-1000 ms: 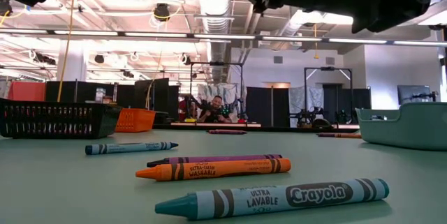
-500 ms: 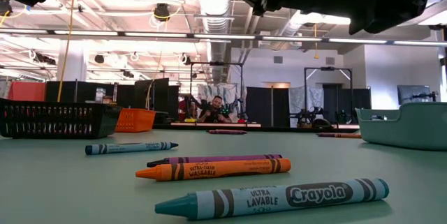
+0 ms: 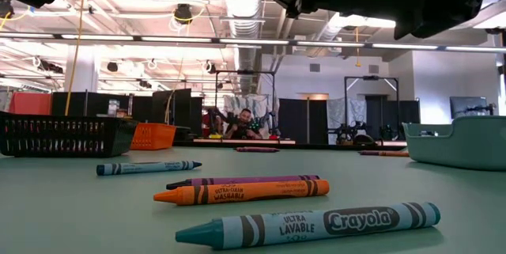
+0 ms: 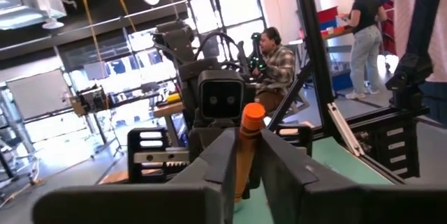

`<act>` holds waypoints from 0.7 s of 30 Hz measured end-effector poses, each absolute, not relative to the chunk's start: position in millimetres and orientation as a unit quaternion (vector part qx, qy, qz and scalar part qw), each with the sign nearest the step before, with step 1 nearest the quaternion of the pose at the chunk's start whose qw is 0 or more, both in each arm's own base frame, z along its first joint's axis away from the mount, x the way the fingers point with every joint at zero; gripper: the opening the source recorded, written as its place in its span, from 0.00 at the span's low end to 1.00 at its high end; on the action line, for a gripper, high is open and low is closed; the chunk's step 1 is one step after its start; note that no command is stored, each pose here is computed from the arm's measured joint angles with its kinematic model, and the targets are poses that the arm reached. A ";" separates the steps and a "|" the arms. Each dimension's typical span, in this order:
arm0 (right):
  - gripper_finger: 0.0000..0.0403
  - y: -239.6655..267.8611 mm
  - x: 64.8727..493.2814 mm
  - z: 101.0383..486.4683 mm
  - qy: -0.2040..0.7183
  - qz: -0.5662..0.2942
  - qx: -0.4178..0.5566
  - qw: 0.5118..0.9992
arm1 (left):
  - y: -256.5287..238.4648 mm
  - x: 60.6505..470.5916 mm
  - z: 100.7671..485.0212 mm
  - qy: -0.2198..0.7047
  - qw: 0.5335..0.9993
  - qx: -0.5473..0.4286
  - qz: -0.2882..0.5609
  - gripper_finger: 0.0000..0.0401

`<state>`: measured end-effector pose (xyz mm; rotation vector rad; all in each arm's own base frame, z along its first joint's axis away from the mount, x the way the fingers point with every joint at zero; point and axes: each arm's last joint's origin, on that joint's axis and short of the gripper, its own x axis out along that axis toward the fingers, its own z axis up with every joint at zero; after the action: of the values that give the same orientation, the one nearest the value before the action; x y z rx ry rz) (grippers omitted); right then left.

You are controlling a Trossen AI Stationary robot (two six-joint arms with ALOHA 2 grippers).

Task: Sort crayons
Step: Put the orange crayon into the orange bin

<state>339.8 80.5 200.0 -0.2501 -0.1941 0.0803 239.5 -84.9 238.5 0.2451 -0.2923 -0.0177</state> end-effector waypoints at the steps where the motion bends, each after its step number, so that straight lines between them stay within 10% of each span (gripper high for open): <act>1: 0.00 80.5 339.8 200.1 -0.097 0.040 -0.124 0.987 | -85.2 239.5 238.5 -0.146 0.981 0.124 -0.013 0.10; 21: 0.13 73.1 342.0 197.3 -0.079 0.036 -0.079 0.993 | -86.1 239.7 237.6 -0.144 0.981 0.129 -0.027 0.06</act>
<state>342.0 73.1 197.3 -0.1582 -0.1588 0.0725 239.7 -86.1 237.6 0.2604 -0.2906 -0.0547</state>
